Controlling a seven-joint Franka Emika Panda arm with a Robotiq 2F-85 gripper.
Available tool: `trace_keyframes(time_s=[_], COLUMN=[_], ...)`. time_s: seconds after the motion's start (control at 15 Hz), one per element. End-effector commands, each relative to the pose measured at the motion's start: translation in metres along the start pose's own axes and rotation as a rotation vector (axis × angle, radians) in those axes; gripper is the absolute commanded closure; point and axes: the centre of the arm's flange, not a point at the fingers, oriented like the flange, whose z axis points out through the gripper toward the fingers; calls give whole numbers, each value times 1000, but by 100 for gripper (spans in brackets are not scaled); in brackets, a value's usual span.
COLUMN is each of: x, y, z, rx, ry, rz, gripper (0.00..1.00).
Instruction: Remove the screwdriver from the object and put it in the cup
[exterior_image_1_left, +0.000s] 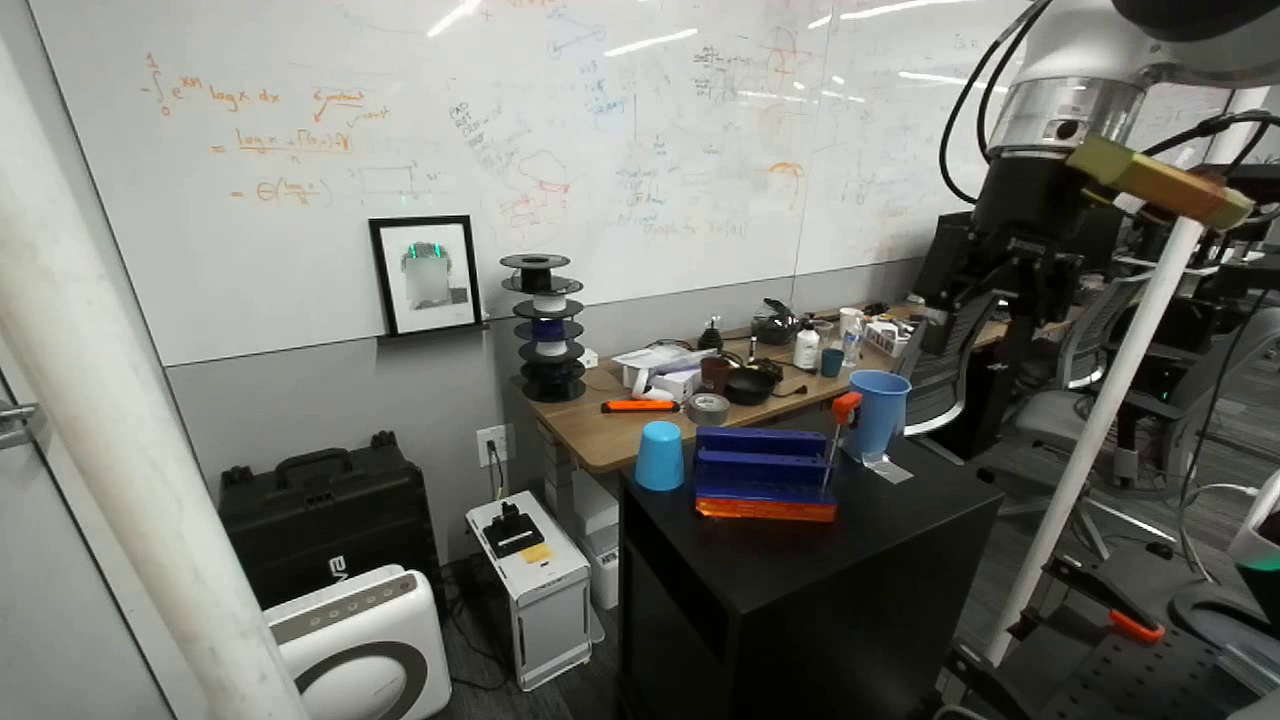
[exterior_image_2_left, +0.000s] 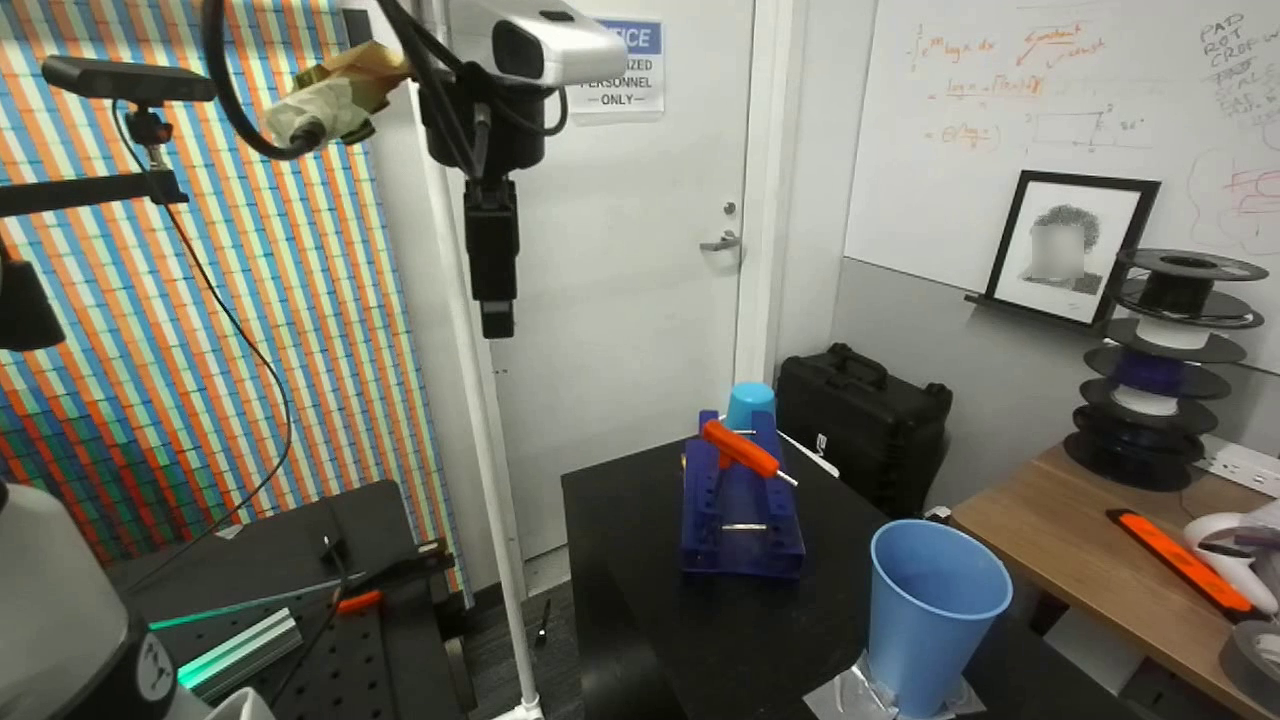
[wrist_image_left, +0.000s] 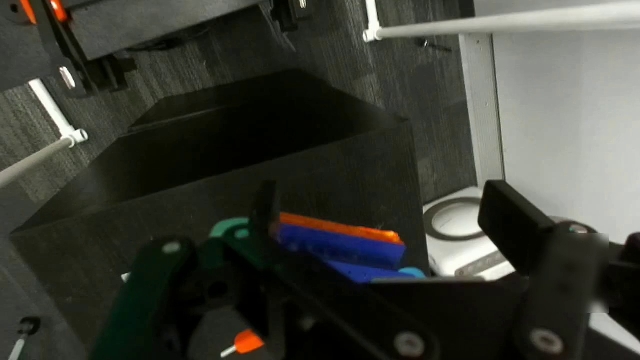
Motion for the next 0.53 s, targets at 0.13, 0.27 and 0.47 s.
trace_keyframes(time_s=[0.13,0.27,0.47], x=[38,56,69], y=[-16,-17,-13], z=[32,48,73], rx=[6,7,6], ry=[217,255,285], rz=[228,317,430], gripper=[0,0,0])
